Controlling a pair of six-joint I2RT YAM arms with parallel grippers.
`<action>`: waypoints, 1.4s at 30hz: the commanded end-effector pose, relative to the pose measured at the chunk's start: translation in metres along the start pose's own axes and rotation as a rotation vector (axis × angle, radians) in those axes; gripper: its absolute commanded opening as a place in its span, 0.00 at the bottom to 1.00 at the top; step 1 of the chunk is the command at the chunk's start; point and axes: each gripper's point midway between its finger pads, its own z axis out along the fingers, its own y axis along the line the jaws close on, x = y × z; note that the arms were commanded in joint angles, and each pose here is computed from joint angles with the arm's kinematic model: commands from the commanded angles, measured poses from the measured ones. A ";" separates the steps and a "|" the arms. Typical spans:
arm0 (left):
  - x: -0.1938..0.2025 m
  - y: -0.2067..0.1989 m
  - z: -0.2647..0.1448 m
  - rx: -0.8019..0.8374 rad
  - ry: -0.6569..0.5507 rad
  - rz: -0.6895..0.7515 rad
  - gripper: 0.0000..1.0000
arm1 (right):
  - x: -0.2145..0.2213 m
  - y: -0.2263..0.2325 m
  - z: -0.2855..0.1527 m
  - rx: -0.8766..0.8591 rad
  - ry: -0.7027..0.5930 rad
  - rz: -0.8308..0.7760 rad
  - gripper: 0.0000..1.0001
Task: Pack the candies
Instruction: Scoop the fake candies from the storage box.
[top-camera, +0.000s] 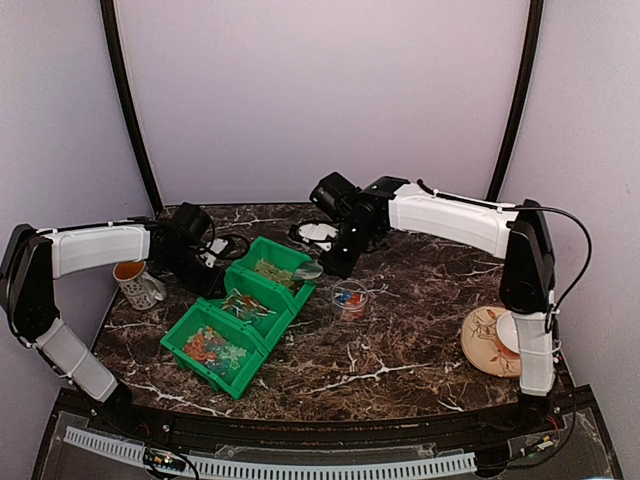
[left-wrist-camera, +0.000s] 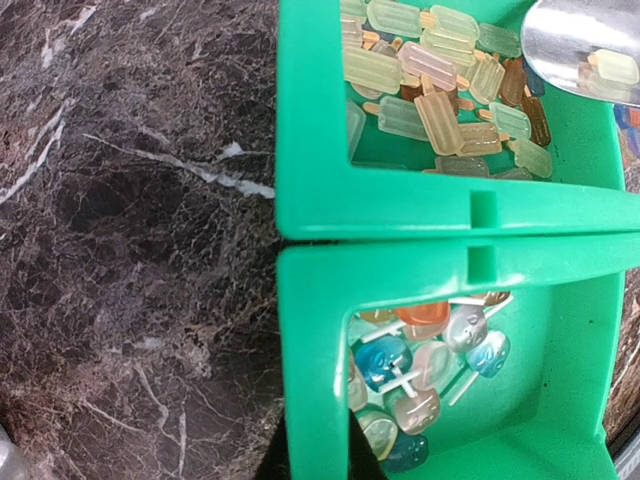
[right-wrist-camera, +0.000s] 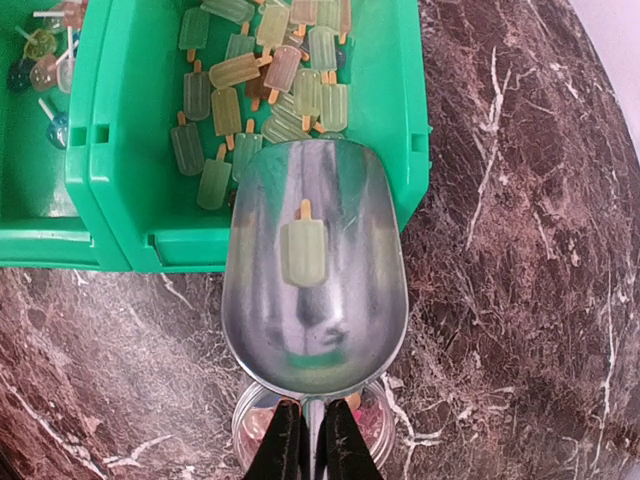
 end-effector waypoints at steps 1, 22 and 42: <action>-0.026 -0.012 -0.021 0.043 -0.100 0.016 0.00 | 0.023 0.017 0.010 -0.026 0.139 -0.074 0.00; -0.031 -0.052 -0.031 0.157 -0.157 0.145 0.00 | 0.018 0.090 0.082 -0.289 0.208 -0.295 0.00; -0.030 -0.052 -0.033 0.136 -0.162 0.151 0.00 | -0.001 0.121 0.105 -0.559 -0.032 -0.290 0.00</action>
